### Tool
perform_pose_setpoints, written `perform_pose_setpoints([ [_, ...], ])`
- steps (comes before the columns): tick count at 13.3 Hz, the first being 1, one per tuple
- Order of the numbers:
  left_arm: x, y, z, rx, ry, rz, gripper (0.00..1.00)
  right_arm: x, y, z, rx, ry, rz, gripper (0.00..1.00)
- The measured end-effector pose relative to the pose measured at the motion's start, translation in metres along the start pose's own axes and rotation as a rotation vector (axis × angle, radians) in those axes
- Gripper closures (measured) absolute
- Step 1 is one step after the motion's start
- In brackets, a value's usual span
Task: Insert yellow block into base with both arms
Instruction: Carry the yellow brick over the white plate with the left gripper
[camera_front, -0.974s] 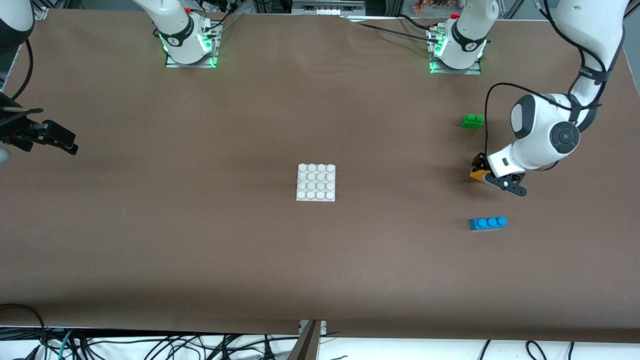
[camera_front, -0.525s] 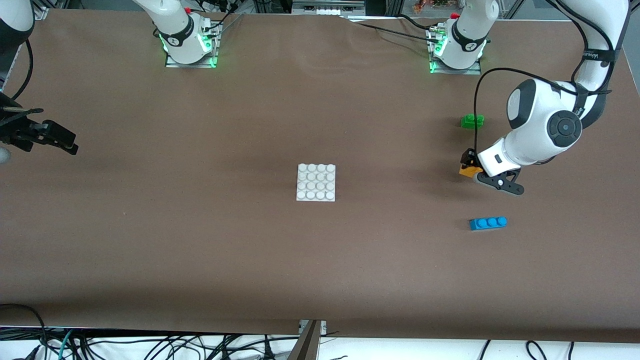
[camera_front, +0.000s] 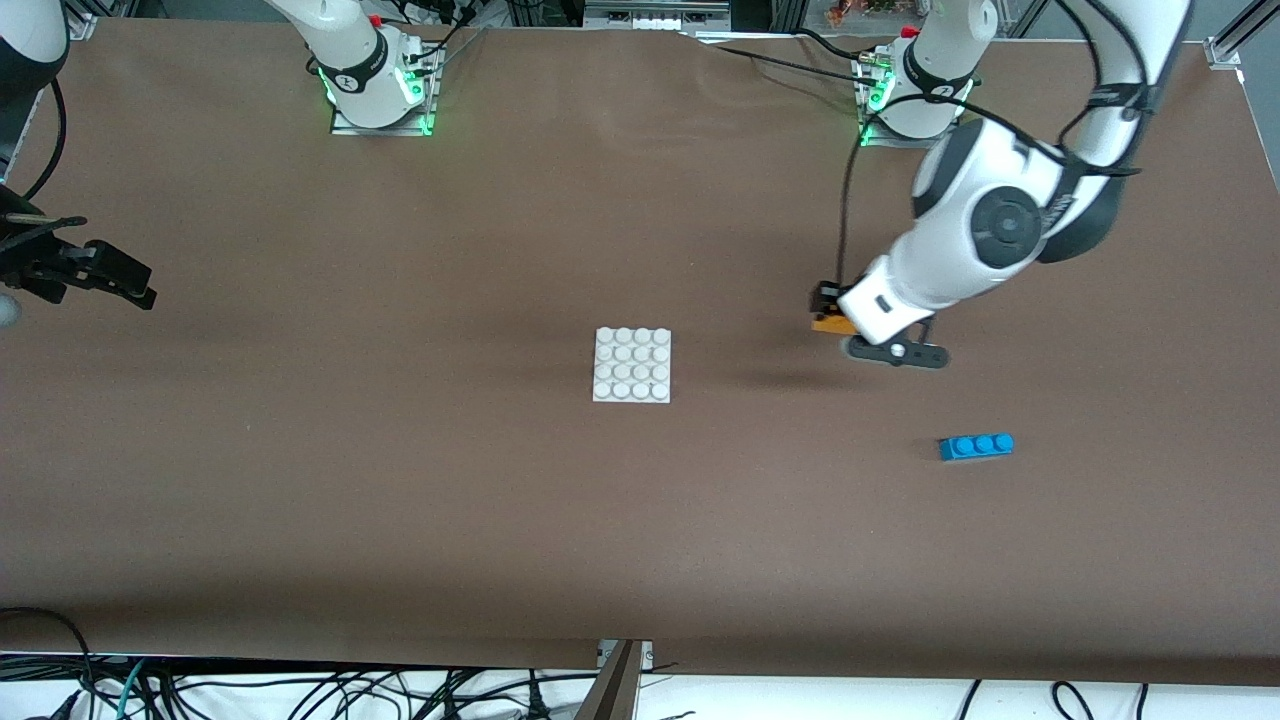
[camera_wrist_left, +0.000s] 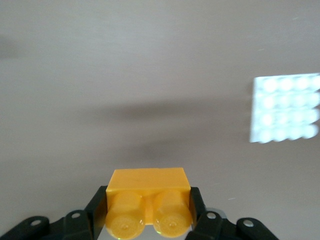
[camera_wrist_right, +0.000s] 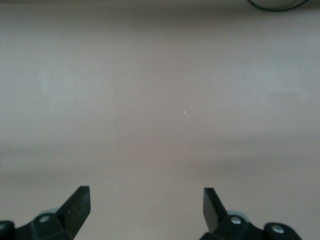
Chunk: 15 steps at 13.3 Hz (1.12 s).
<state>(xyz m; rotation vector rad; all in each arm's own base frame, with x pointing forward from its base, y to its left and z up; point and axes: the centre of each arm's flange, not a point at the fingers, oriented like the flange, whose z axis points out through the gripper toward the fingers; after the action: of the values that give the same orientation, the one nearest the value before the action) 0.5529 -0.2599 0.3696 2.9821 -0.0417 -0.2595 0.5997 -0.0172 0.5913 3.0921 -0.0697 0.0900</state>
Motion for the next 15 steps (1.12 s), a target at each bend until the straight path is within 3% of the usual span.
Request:
perform_pose_setpoints([
  [7,-0.003,0.143,0.067,-0.076,-0.081,-0.213,0.32,0.001,-0.001,0.003,-0.001,-0.004,-0.001,0.0],
  [11,-0.02,0.203,0.113,-0.138,-0.062,-0.28,0.32,0.001,-0.001,0.003,-0.001,-0.005,-0.001,0.0],
  [15,-0.015,0.208,0.142,-0.148,-0.031,-0.308,0.32,0.002,-0.001,0.007,-0.001,-0.01,-0.001,0.0],
])
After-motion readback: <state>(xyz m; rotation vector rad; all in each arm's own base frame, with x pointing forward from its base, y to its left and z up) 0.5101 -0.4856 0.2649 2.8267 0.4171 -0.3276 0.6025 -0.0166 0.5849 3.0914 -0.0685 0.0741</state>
